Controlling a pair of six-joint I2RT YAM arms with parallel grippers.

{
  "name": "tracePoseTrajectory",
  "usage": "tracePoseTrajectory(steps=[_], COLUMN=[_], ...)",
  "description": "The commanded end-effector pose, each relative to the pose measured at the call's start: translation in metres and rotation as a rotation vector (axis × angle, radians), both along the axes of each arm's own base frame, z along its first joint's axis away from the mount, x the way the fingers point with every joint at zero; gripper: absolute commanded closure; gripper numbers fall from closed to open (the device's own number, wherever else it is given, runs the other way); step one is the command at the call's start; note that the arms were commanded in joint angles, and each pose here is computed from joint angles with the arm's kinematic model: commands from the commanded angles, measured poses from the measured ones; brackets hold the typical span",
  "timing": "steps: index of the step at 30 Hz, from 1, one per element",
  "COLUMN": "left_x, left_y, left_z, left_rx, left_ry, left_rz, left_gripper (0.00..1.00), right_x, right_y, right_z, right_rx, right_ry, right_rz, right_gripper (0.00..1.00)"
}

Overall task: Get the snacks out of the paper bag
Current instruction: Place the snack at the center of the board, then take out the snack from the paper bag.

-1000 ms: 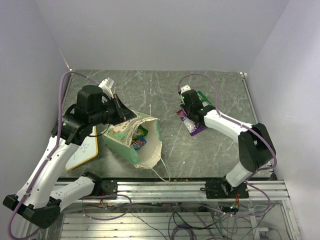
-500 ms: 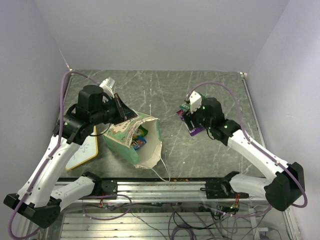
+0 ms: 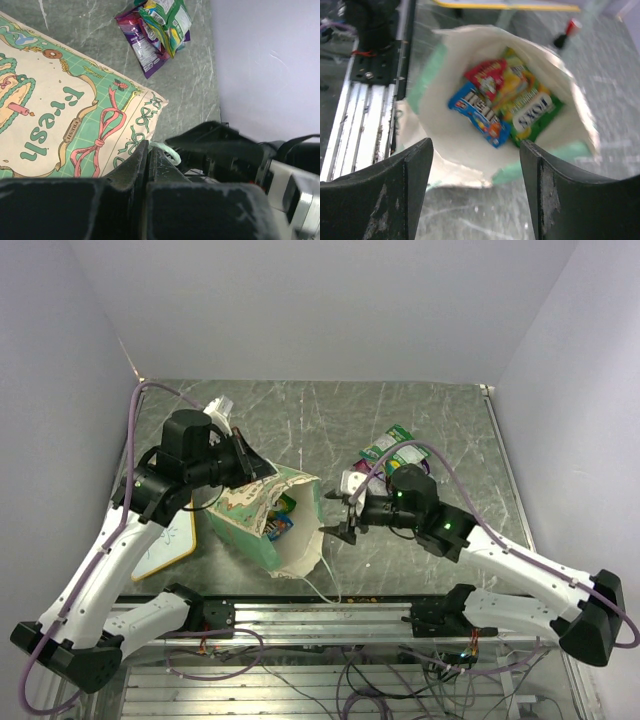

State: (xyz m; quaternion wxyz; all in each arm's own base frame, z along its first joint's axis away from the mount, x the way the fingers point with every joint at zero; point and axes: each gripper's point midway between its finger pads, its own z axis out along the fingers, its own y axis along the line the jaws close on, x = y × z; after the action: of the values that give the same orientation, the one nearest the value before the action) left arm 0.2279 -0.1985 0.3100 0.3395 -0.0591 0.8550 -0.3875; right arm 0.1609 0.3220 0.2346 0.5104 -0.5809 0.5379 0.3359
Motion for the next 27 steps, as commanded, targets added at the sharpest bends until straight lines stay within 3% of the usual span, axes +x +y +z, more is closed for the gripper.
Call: tracePoseTrajectory(steps=[1,10,19,27], left_x=[-0.002,-0.013,-0.039,-0.032], left_y=[0.002,0.014,0.046,0.026], left_z=[0.008,0.0,-0.023,-0.005], left_rx=[-0.029,0.003,0.119,0.032], left_ry=[-0.03,-0.019,0.009,-0.016], left_rz=[0.005,0.033,0.093,0.038], left_gripper=[0.93,0.93,0.93,0.93], right_x=[-0.033,-0.005,0.015,0.026], right_y=[0.033,0.062,0.085,0.101], right_z=[-0.008,-0.074,-0.106,-0.13], right_rx=[0.009,-0.289,-0.328,-0.369], right_ry=[-0.263,-0.444,-0.505,-0.522], right_rz=[0.237,0.391,0.34,0.292], right_gripper=[0.3,0.3,0.3,0.32])
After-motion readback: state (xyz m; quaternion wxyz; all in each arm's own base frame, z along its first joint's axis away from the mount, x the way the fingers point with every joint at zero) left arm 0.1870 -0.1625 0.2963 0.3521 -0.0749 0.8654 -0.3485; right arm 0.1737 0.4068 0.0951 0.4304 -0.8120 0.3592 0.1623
